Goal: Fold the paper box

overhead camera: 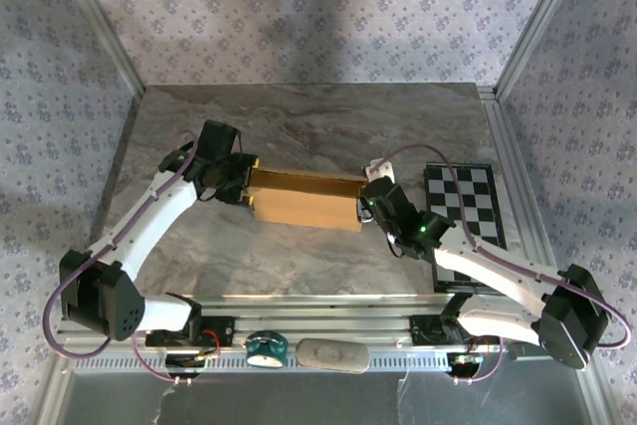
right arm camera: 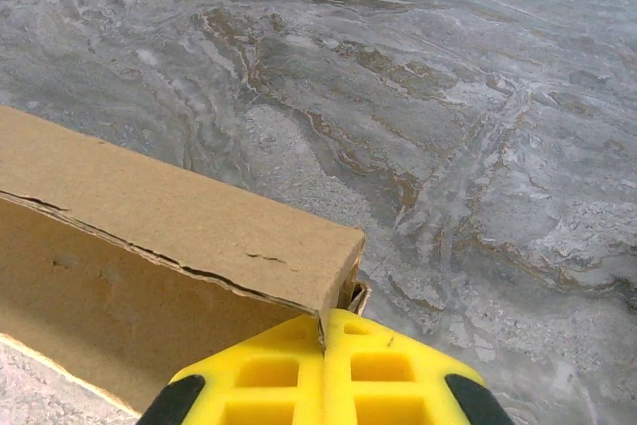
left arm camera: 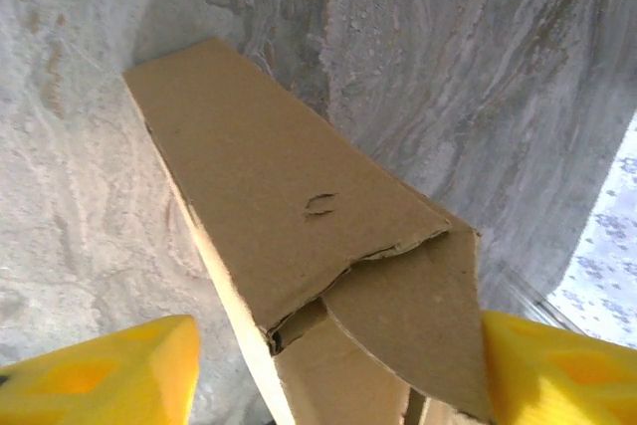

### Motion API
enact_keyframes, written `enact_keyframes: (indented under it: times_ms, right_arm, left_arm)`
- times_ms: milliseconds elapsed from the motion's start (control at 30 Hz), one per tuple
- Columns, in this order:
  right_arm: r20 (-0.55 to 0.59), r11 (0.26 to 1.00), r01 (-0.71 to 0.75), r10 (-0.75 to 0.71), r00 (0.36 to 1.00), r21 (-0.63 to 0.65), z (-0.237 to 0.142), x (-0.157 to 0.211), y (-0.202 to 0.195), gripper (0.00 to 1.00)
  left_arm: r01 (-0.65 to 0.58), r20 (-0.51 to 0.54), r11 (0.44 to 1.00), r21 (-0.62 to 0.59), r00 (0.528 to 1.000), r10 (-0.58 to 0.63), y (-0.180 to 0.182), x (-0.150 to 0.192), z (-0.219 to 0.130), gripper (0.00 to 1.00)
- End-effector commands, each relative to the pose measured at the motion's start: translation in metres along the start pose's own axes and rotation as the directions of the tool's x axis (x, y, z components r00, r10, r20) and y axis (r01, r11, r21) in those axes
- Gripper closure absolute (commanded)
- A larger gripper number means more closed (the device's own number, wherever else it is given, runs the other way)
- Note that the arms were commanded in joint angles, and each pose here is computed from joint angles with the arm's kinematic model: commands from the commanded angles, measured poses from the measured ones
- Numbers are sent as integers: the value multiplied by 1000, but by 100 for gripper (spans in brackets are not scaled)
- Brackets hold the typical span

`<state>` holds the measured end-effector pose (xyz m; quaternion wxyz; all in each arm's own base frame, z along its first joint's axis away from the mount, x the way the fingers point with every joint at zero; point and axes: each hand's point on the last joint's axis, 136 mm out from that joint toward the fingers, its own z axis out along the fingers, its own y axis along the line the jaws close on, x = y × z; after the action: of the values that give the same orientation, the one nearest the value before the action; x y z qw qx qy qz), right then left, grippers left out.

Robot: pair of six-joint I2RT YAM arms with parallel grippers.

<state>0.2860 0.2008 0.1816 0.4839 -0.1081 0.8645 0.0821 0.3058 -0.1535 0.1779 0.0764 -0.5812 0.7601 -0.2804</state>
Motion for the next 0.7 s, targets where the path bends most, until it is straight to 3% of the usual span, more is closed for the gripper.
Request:
enact_keyframes:
  times_ms: [0,300,433,667]
  right_arm:
    - [-124,997,71,-69,990,10,4,32,-5,100]
    - [-132,998,68,-68,989,-3,3,32,-3,100]
    - [-139,998,58,-59,988,-9,1,31,-3,100]
    - [-147,999,15,-21,989,-40,-14,20,-1,71]
  left_arm:
    - [8,5,1000,-8,1000,-8,11,-1,5,37]
    - [15,29,1000,-26,999,-14,31,-7,10,54]
    - [6,28,999,-38,1000,-5,36,-5,11,56]
    - [2,37,999,-50,999,0,43,-5,12,59]
